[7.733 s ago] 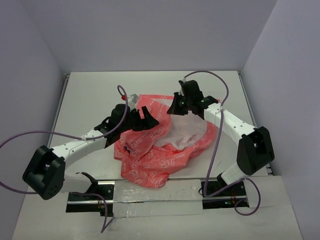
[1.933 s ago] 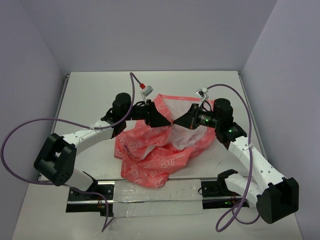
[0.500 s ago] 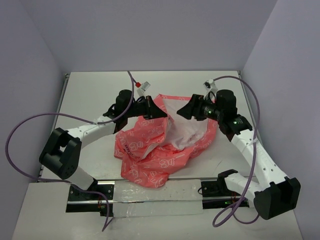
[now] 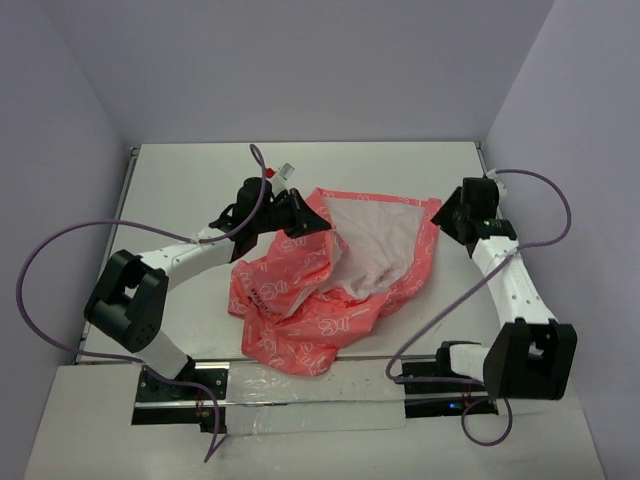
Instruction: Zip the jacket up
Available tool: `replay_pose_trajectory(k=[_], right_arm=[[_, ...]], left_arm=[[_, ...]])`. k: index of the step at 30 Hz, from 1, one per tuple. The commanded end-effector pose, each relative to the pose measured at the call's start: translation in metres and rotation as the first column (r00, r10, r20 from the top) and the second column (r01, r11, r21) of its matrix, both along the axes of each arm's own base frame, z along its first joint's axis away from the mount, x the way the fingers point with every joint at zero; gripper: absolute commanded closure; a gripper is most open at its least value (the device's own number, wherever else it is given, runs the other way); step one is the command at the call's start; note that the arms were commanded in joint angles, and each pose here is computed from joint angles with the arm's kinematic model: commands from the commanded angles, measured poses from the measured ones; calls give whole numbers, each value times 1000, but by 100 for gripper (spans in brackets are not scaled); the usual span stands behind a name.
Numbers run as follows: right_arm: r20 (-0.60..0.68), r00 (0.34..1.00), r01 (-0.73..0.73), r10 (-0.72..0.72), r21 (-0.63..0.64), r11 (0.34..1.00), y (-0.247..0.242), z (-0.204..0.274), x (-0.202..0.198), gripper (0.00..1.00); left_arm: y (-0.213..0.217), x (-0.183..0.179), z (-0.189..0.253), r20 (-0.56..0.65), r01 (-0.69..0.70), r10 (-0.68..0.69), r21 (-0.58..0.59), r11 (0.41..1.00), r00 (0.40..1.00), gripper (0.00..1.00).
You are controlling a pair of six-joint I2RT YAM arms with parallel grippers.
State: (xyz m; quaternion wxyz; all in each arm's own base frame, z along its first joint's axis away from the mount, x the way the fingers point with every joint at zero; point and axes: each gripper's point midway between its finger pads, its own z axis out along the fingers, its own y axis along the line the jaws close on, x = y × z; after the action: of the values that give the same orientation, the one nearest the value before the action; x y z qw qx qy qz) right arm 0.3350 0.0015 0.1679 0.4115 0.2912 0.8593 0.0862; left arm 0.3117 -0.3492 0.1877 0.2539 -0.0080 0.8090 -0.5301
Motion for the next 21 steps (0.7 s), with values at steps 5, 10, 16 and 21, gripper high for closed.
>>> replay_pose_trajectory(k=[5,10,16,21], right_arm=[[-129,976,173,-177,-41,984,-59,-36,50,42],[-226,961,167,-162,1,986,-65,-73,81,37],[-225,969,124,-106,68,990,-57,-80,116,38],[-269,957,132,-106,78,988,-58,-105,129,41]], left_arm=[[-7,23,46,56,-27,29,-31,999,998,100],[-6,25,49,58,-23,24,-14,1000,998,100],[-1,24,55,59,7,-6,-18,1000,998,100],[-1,21,47,38,55,-54,-29,998,998,100]])
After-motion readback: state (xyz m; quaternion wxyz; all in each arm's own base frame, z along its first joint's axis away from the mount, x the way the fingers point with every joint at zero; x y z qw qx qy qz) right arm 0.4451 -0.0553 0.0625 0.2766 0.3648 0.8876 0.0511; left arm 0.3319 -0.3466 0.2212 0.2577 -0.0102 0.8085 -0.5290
